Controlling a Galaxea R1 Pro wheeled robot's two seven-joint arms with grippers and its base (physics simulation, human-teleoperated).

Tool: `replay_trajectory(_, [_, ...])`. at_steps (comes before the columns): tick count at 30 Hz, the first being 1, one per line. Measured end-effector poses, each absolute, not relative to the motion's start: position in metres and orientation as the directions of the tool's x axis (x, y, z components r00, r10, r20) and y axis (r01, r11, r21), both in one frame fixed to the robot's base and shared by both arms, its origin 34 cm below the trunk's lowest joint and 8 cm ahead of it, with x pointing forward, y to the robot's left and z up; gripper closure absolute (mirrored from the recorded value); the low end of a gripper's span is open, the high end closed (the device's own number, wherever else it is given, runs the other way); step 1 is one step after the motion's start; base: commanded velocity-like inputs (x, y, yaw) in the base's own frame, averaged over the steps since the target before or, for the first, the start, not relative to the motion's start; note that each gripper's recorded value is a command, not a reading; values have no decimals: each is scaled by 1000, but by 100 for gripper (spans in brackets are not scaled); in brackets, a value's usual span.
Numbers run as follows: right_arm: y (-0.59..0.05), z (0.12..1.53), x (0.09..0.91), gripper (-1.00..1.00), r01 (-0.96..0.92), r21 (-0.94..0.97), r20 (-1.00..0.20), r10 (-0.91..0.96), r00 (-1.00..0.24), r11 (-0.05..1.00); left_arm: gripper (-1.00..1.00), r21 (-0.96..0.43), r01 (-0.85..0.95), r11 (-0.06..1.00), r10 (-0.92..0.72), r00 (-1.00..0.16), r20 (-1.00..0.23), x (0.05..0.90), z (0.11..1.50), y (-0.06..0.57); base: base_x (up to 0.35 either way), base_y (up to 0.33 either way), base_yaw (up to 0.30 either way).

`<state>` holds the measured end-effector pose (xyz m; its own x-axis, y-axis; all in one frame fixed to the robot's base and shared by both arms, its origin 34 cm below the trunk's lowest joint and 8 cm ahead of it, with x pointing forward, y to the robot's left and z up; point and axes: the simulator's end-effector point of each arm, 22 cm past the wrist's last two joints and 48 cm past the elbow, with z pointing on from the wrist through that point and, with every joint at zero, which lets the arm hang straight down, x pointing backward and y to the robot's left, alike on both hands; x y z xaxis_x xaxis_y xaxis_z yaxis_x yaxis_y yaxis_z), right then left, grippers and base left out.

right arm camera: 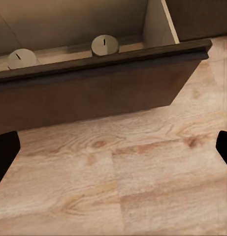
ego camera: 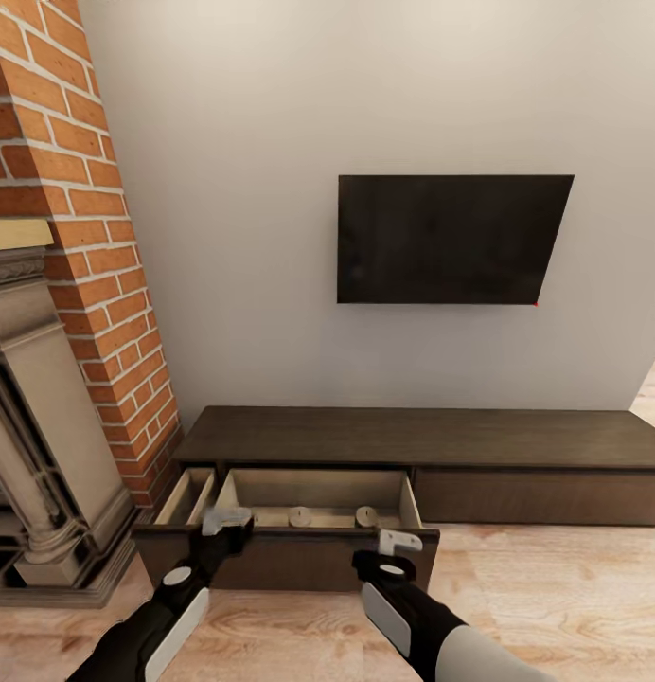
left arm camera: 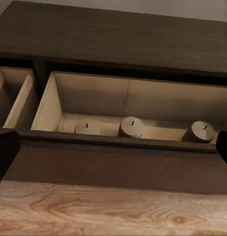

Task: Place each of the two pumpkins and all three candles from the living room inside a cabinet in the living room (use any cabinet), then make sure every cabinet is closed, and position the cauldron so it is next to a table in the living room.

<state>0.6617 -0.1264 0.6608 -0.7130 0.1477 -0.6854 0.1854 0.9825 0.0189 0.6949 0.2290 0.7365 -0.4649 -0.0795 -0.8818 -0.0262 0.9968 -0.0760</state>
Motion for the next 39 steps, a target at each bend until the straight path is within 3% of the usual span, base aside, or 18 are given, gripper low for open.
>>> replay_trajectory(8, [-147, 637, 643, -100, 178, -65, -660, 92, -745, 982, -100, -32, -34, 999, -44, -473, -880, 680, 706, 238, 0, 0, 0])
replay_trajectory(15, [-124, 622, 626, -100, 86, -23, -698, 46, -715, 996, -100, -20, -34, 999, -35, -509, -860, 669, 685, 242, 0, 0, 0])
replay_trajectory(39, [-117, 587, 615, -100, 66, -2, -706, 46, -707, 998, -100, -31, -9, 999, -31, -528, -849, 661, 647, 221, 0, 0, 0])
